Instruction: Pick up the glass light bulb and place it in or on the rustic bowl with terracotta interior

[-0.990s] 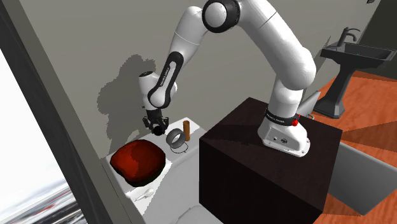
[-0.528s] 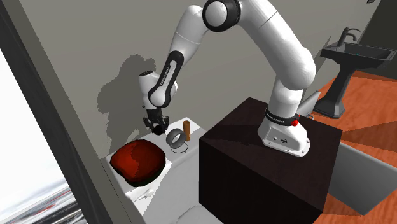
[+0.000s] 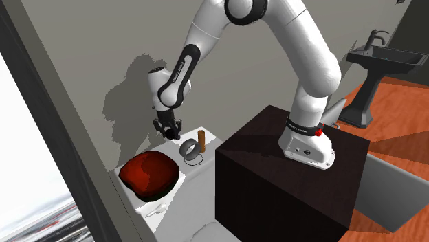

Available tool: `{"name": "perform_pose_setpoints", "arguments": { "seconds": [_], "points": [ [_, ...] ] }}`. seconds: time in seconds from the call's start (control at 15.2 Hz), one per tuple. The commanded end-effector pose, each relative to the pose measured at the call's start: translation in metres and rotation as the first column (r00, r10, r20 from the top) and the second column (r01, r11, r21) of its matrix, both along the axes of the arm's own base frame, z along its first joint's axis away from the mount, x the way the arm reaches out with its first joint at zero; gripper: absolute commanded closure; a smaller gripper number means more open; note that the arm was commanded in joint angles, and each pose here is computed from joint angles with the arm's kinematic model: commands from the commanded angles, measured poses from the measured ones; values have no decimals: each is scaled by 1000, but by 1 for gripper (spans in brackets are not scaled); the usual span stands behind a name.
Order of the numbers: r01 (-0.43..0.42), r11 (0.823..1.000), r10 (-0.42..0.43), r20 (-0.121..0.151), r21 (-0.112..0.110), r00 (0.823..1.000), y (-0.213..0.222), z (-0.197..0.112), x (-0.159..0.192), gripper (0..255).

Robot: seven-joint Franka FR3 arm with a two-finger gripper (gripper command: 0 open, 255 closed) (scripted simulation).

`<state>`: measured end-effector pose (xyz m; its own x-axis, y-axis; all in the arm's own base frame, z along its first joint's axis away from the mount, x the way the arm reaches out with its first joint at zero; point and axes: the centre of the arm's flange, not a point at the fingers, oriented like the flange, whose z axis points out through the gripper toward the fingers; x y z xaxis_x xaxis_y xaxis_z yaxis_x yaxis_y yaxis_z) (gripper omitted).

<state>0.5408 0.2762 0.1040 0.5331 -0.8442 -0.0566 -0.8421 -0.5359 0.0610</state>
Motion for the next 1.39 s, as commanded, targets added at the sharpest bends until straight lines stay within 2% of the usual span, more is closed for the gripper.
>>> {"name": "perform_pose_setpoints", "arguments": {
  "seconds": [0.0, 1.32],
  "points": [
    [1, 1000, -1, 4, 1, 1000, -1, 12, 2, 255],
    [1, 1000, -1, 4, 1, 1000, -1, 118, 2, 255]
  ]
}}
